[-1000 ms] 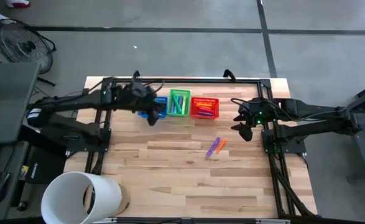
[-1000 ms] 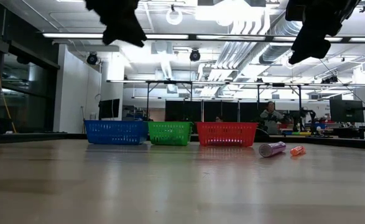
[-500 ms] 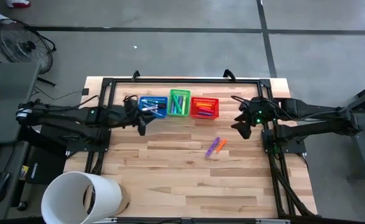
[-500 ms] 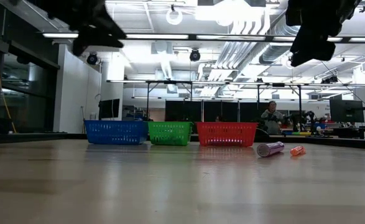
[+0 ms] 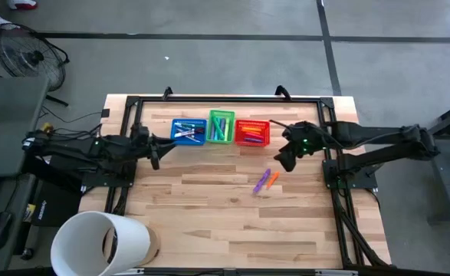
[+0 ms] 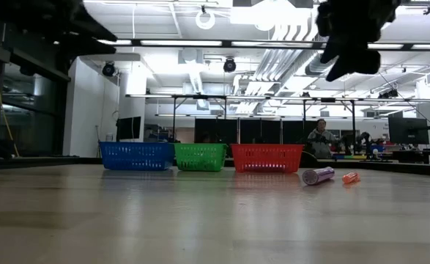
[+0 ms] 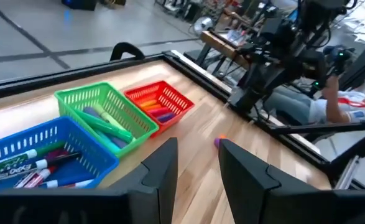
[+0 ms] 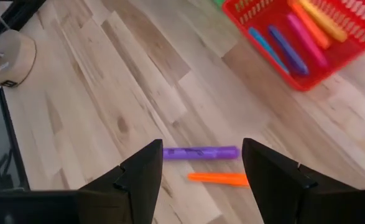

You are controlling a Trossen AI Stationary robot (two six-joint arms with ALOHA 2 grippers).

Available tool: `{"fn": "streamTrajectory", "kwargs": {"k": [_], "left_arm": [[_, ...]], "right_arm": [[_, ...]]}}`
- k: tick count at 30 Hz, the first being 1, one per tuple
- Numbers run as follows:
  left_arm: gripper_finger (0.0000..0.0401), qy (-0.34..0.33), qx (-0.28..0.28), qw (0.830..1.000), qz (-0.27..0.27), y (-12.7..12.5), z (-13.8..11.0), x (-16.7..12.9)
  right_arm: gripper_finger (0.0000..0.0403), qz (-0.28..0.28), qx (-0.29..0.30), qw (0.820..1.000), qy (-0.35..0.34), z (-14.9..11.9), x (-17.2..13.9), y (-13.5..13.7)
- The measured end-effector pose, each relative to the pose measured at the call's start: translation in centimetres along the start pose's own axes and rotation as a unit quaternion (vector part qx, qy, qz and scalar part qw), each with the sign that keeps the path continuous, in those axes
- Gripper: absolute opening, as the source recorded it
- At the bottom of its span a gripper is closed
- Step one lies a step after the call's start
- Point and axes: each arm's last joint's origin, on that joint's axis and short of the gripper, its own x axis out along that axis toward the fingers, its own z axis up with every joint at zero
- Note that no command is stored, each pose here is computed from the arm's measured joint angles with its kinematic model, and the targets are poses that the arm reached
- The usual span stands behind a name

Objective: Pick & Place Markers
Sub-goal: Put the orange pen into the red bin

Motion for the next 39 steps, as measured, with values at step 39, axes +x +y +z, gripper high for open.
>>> {"fn": "streamTrajectory", "kwargs": {"k": [39], "left_arm": [[0.0115, -0.012, 0.014, 0.977, -0.212, 3.9, -6.5, -1.3]], "right_arm": [[0.0208, -0.306, 0.432, 0.846, 0.061, -6.5, 11.8, 3.4]]}}
